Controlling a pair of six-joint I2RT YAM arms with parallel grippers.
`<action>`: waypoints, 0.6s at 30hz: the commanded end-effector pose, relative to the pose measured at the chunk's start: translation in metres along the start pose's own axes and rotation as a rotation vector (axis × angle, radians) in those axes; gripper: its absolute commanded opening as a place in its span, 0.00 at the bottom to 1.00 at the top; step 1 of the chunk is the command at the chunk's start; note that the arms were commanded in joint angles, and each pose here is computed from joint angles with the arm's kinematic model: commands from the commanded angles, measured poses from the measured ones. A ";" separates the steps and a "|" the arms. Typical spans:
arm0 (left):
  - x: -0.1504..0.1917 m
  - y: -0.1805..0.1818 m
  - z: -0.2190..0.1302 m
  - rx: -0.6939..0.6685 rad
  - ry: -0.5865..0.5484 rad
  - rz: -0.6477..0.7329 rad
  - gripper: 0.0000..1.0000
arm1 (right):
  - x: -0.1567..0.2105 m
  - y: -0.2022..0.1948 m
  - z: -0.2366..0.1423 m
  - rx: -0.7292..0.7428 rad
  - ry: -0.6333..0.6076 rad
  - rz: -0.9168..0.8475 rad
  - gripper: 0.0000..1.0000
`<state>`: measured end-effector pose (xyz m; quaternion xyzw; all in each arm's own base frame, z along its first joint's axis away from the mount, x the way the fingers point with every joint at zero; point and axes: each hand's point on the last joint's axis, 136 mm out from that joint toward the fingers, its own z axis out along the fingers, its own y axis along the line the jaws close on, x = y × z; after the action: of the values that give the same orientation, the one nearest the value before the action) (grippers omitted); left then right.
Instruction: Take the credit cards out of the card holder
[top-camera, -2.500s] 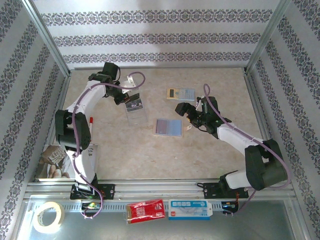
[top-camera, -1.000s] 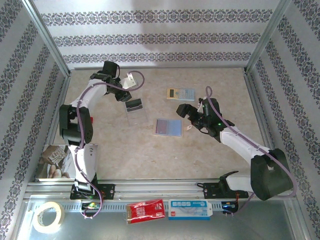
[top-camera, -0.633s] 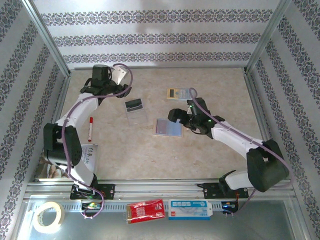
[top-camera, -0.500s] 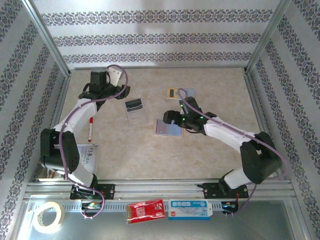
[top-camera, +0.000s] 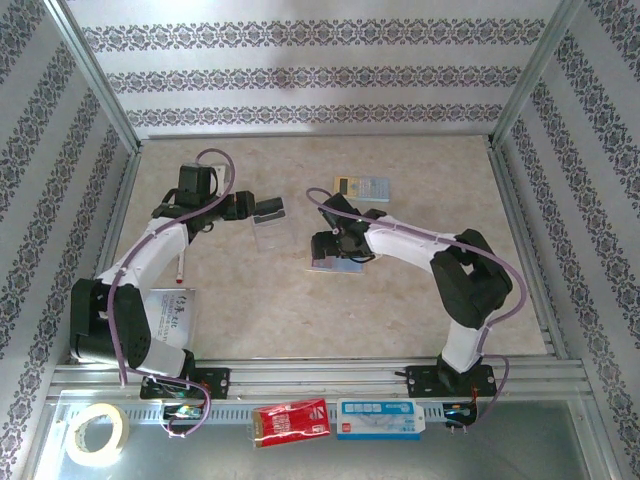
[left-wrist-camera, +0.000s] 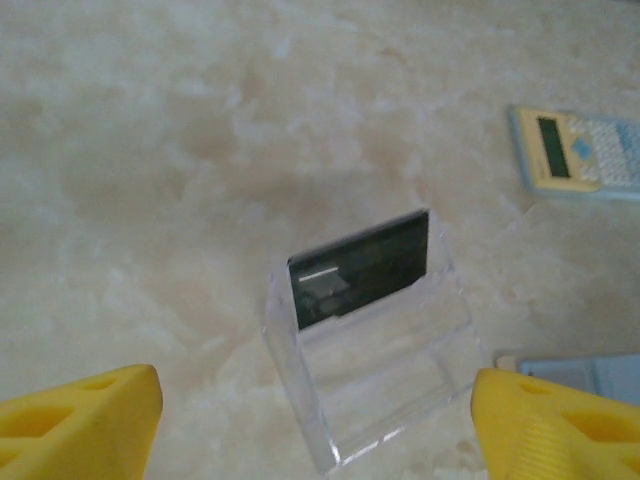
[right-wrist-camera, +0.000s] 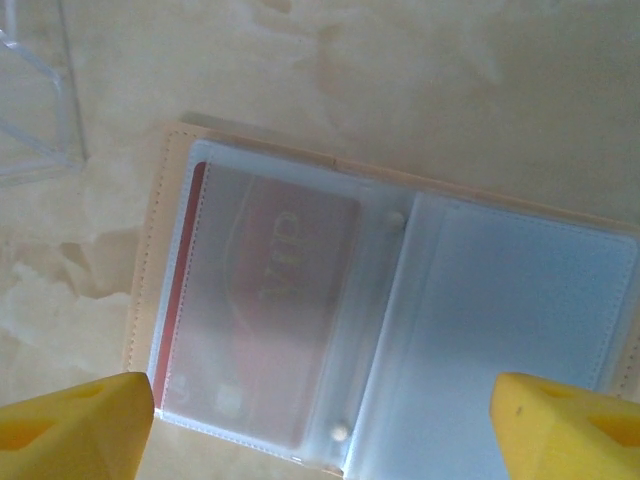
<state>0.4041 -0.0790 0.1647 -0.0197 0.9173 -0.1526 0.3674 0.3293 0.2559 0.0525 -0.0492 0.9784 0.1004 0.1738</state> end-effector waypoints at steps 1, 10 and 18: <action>0.008 0.007 -0.009 -0.018 0.002 -0.039 0.84 | 0.005 -0.006 0.002 0.083 0.040 -0.027 0.89; 0.014 -0.003 -0.017 0.063 -0.097 -0.026 1.00 | 0.010 -0.005 0.017 0.113 0.091 -0.006 0.89; 0.018 -0.011 -0.012 0.118 -0.061 -0.053 1.00 | 0.020 -0.010 0.033 0.150 0.155 -0.017 0.90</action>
<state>0.3755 -0.0866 0.1551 -0.0201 0.9047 -0.1916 0.3800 0.3285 0.2563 0.0211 -0.0525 0.9903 0.0449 0.1202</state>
